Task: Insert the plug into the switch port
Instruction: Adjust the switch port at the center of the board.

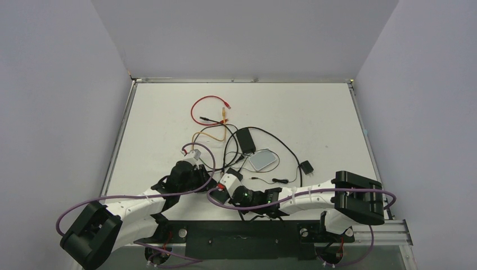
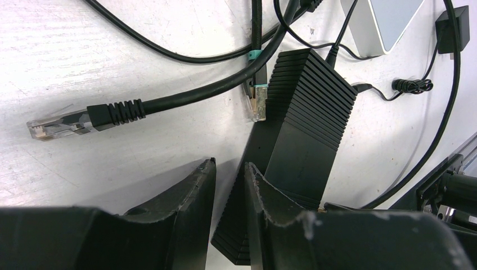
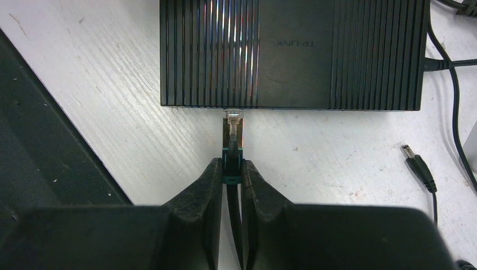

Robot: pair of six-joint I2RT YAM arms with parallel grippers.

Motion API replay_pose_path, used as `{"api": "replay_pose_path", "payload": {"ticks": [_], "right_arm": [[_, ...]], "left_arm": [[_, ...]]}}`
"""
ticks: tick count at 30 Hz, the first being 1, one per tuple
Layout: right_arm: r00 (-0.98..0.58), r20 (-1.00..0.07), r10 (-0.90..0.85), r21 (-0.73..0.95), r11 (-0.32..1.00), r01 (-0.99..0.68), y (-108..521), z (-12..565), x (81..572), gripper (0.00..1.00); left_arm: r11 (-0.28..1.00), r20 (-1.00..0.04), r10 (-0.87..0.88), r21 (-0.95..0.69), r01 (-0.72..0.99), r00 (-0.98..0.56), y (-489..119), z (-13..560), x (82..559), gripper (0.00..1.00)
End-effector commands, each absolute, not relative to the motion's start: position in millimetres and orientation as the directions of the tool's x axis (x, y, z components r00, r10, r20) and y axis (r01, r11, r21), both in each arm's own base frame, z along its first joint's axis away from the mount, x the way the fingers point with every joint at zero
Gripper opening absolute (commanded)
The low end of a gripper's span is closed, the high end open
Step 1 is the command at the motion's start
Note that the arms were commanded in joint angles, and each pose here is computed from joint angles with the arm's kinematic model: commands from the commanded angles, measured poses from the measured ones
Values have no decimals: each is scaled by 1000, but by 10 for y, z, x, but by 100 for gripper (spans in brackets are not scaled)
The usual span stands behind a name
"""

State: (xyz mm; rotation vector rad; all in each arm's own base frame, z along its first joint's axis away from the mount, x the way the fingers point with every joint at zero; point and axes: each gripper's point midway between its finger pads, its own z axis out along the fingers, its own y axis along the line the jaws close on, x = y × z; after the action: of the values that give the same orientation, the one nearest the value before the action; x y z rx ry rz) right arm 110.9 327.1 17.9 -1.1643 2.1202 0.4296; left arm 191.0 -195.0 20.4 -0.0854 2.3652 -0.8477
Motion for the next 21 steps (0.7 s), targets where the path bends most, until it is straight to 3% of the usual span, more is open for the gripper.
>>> {"api": "replay_pose_path", "payload": {"ticks": [1,21], "right_arm": [[-382,-724,-575,-10,562,-827,3427,258,1106,0],[-436,-724,-535,-3,634,-773,3396,164,1090,0]], "left_arm": [[768,-549,-242,-613,188,-800,-2048,340,1953,24],[774,-550,-247,-607,179,-798,-2020,331,1947,25]]}}
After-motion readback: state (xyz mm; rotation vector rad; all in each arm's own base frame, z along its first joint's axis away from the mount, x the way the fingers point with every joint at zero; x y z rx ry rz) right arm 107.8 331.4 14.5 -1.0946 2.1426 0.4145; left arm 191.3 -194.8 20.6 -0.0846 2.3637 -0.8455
